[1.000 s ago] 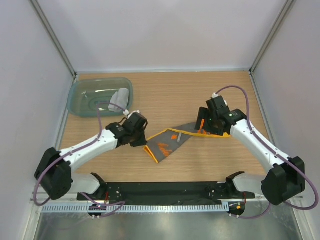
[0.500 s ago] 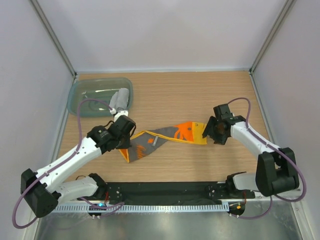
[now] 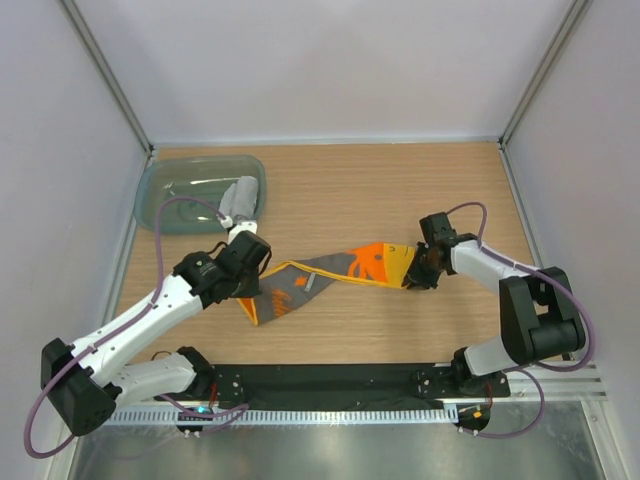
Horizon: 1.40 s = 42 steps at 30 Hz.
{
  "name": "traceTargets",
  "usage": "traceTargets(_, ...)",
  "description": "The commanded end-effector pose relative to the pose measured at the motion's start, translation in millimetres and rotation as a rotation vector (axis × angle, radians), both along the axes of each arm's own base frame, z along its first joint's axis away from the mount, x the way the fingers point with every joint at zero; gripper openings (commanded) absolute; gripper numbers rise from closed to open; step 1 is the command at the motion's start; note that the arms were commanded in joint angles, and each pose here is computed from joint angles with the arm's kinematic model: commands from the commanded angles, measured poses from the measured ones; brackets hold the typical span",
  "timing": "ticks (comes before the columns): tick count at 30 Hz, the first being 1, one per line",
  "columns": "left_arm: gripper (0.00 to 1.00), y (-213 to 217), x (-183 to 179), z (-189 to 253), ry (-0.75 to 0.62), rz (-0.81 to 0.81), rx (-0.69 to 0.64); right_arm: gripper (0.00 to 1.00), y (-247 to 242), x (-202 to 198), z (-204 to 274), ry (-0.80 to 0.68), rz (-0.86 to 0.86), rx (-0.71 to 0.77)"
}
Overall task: Roll the towels
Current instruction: Flatten the towel
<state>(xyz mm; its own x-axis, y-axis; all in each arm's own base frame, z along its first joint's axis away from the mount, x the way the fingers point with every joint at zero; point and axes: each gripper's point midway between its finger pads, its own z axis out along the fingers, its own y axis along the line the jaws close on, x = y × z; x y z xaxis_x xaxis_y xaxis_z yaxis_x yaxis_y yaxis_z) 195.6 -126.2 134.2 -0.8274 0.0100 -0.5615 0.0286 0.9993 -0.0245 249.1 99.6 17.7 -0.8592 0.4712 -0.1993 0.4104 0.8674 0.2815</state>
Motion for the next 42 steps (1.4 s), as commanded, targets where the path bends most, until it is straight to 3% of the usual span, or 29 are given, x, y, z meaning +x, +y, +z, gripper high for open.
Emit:
traceTargets(1, 0.00, 0.2, 6.8, 6.5, -0.045, 0.003, 0.001, 0.21, 1.6, 4.6, -7.3, -0.005, 0.006, 0.007)
traceTargets(6, 0.00, 0.0, 6.9, 7.5, -0.051, 0.003, -0.005, 0.02, 4.5, 10.7, -4.9, -0.006, 0.017, 0.012)
traceTargets(17, 0.00, 2.9, 7.6, 13.0, -0.080, 0.013, -0.015, 0.01, 32.1, 59.6, 80.2, -0.128, 0.026, 0.115)
traceTargets(24, 0.00, 3.5, 7.8, 14.1, -0.086, 0.013, -0.015, 0.01, 47.8, 149.9, 103.4, -0.206, 0.016, 0.109)
traceTargets(28, 0.00, 3.7, 7.7, 15.0, -0.088, 0.014, -0.019, 0.01, 43.8, 203.9, 81.3, -0.176, -0.024, 0.080)
traceTargets(29, 0.00, 3.4, 7.5, 15.0, -0.088, 0.012, -0.019, 0.01, 32.2, 228.3, 93.9, -0.217, -0.060, 0.080)
traceTargets(31, 0.00, 3.2, 6.6, 14.4, -0.085, 0.010, -0.022, 0.01, 22.1, 241.9, 66.2, -0.151, -0.091, 0.067)
traceTargets(33, 0.00, 2.3, 6.8, 14.6, -0.086, 0.007, -0.025, 0.02, 9.4, 261.2, 68.8, -0.159, -0.119, 0.051)
traceTargets(36, 0.00, 1.4, 7.5, 14.4, -0.085, 0.005, -0.025, 0.21, -7.8, 264.6, 51.2, -0.125, -0.142, 0.006)
traceTargets(37, 0.00, 1.8, 7.5, 13.6, -0.084, 0.006, -0.022, 0.44, -12.1, 263.9, 44.9, -0.113, -0.144, -0.003)
traceTargets(38, 0.00, 1.1, 7.9, 13.3, -0.081, 0.004, -0.020, 0.53, -17.2, 261.8, 39.7, -0.098, -0.140, -0.014)
traceTargets(40, 0.00, 0.8, 7.9, 12.3, -0.076, 0.002, -0.017, 0.66, -29.8, 256.2, 33.4, -0.070, -0.145, -0.033)
traceTargets(42, 0.00, -0.2, 7.8, 10.9, -0.072, 0.000, -0.018, 0.68, -40.8, 247.0, 32.5, -0.056, -0.150, -0.053)
